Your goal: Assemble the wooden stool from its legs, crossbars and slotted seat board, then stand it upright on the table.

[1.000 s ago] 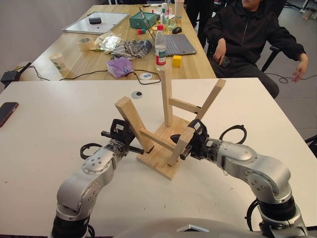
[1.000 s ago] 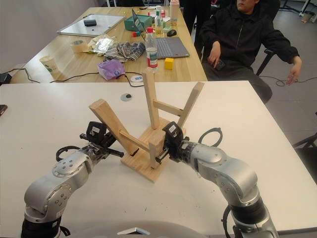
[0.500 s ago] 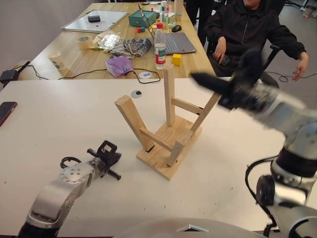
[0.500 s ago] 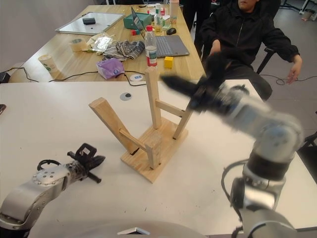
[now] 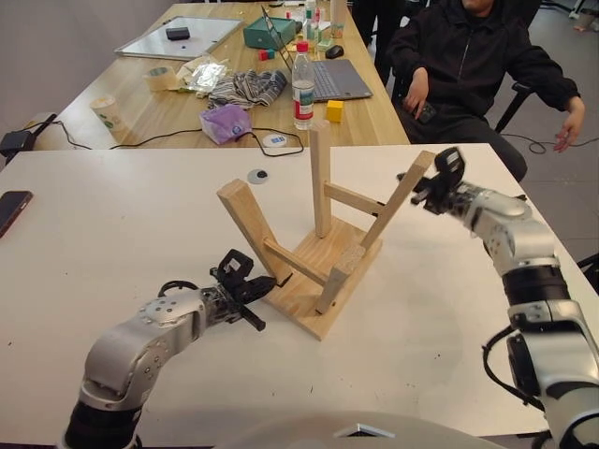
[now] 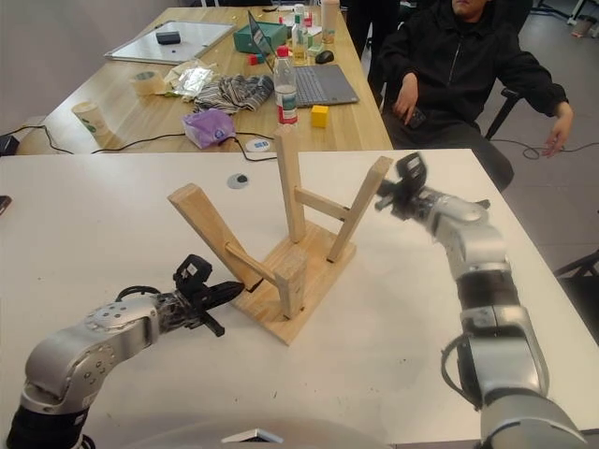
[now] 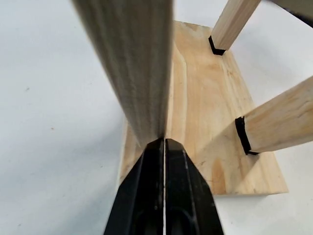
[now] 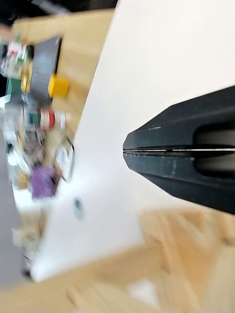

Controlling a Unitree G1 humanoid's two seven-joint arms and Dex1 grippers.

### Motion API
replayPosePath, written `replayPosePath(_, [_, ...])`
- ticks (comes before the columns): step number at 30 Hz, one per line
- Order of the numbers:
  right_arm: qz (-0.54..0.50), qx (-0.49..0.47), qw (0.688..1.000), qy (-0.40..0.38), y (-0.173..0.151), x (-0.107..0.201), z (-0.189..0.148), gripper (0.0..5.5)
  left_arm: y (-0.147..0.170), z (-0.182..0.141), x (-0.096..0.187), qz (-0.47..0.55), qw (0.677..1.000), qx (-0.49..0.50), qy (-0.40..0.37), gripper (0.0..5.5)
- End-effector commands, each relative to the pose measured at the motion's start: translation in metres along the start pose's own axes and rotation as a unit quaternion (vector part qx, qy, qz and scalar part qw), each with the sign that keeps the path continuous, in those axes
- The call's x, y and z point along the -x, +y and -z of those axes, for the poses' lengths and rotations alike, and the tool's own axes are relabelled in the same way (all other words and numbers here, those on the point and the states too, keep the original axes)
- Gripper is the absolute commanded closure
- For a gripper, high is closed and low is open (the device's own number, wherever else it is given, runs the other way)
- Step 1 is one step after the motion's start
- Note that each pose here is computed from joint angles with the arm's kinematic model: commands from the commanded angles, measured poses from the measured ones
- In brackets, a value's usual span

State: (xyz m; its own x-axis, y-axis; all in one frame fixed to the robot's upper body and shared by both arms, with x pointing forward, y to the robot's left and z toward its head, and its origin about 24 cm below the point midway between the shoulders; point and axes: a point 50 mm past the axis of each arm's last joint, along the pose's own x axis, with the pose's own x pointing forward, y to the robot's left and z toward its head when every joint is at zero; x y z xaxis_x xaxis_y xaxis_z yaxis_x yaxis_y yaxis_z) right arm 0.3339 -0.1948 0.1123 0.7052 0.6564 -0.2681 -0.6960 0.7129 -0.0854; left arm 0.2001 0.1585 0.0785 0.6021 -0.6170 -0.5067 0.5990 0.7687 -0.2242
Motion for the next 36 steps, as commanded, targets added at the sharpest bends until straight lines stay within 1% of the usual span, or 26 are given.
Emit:
replayPosePath(1, [-0.138,0.039,0.99,0.004,0.047,0.0,0.005,5.5,0.007,-0.002,-0.01,-0.013,1.0,-0.001,0.008,5.47])
replayPosePath(4, [-0.216,0.064,0.974,0.007,0.065,0.015,-0.007,5.5,0.019,-0.003,-0.015,-0.034,0.999,-0.012,0.009,5.47])
replayPosePath(7, [-0.276,0.058,0.959,0.011,0.081,0.033,-0.022,5.5,0.029,-0.003,-0.02,-0.038,0.999,-0.021,0.016,5.47])
replayPosePath(10, [-0.278,0.051,0.959,0.033,0.085,0.04,-0.019,5.5,0.031,0.0,-0.021,-0.019,0.999,-0.028,0.024,5.47])
replayPosePath(12, [-0.247,0.056,0.965,0.066,0.079,0.044,-0.012,5.5,0.03,0.003,-0.011,0.017,0.998,-0.049,0.027,5.47])
replayPosePath(14, [-0.224,0.045,0.971,0.076,0.067,0.041,-0.011,5.5,0.036,0.004,0.007,0.026,0.998,-0.057,0.016,5.47])
replayPosePath(16, [-0.213,0.031,0.973,0.081,0.06,0.042,-0.009,5.17,0.046,-0.001,0.019,0.019,0.998,-0.066,0.007,5.5])
replayPosePath(19, [-0.236,0.018,0.965,0.11,0.06,0.049,-0.002,4.78,0.063,-0.011,0.03,0.003,0.996,-0.085,-0.003,5.16])
replayPosePath(20, [-0.251,0.013,0.961,0.114,0.061,0.051,-0.003,4.56,0.064,-0.014,0.034,0.016,0.995,-0.096,-0.015,4.96])
replayPosePath(22, [-0.251,0.018,0.96,0.119,0.052,0.052,-0.005,4.31,0.066,-0.017,0.04,0.036,0.993,-0.108,-0.031,4.73])
replayPosePath(24, [-0.232,0.014,0.966,0.112,0.039,0.046,-0.007,3.99,0.07,-0.02,0.039,0.037,0.993,-0.104,-0.046,4.46])
replayPosePath(26, [-0.218,0.004,0.971,0.093,0.03,0.033,-0.009,3.68,0.073,-0.02,0.029,0.035,0.992,-0.105,-0.06,4.19])
replayPosePath(27, [-0.219,-0.001,0.972,0.085,0.029,0.026,-0.009,3.52,0.073,-0.02,0.024,0.039,0.991,-0.11,-0.065,4.17])
replayPosePath(32, [-0.246,-0.07,0.964,0.068,0.028,-0.006,-0.002,3.52,0.074,-0.02,0.007,0.05,0.989,-0.113,-0.075,4.17])
replayPosePath(36, [-0.268,-0.109,0.954,0.079,0.029,-0.017,0.006,3.52,0.074,-0.024,-0.001,0.071,0.987,-0.119,-0.079,4.17])
